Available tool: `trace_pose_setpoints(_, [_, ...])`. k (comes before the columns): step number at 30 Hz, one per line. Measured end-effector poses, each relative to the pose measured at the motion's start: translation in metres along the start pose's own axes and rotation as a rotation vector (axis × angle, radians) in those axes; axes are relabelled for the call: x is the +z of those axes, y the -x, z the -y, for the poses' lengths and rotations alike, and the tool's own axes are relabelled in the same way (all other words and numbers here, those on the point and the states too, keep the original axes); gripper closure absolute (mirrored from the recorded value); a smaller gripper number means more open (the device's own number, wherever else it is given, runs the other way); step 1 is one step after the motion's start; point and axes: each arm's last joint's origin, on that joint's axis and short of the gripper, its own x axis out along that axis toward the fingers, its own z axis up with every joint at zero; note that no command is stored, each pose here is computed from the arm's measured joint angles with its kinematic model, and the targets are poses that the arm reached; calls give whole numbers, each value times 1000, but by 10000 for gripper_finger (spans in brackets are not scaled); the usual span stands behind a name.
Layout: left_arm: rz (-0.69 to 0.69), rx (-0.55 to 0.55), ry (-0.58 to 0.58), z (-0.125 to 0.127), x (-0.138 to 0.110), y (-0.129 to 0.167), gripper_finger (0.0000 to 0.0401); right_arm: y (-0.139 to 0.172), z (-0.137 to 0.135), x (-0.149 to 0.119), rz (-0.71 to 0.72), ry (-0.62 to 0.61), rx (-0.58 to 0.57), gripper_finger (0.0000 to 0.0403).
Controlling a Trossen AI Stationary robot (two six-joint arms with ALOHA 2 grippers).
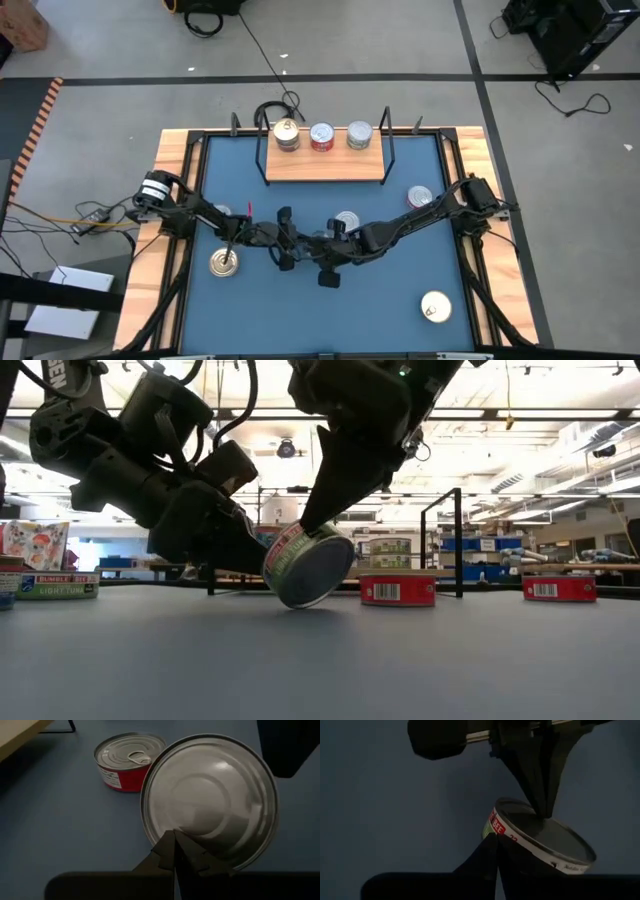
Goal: Stack canned seafood by type on shelf
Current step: Put the green tuna can on the shelf aligned with the other green tuna can
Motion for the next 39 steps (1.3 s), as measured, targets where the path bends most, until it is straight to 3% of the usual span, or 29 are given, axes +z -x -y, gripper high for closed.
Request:
trace_pose_setpoints(18, [-10, -64, -18, -3, 0, -1, 396, -7, 21, 12, 37, -57, -12, 378])
trace_pose_setpoints(23, [-10, -55, -21, -3, 0, -1, 396, -6, 21, 13, 38, 5, -14, 365])
trace_pose_setpoints(30, [-19, 0, -23, -5, -1, 0, 396, 19, 16, 35, 27, 109, -27, 304])
trace_pose_setpoints(39, [28, 52, -13, -15, 0, 29, 396, 33, 26, 36, -134, 407, -99, 229])
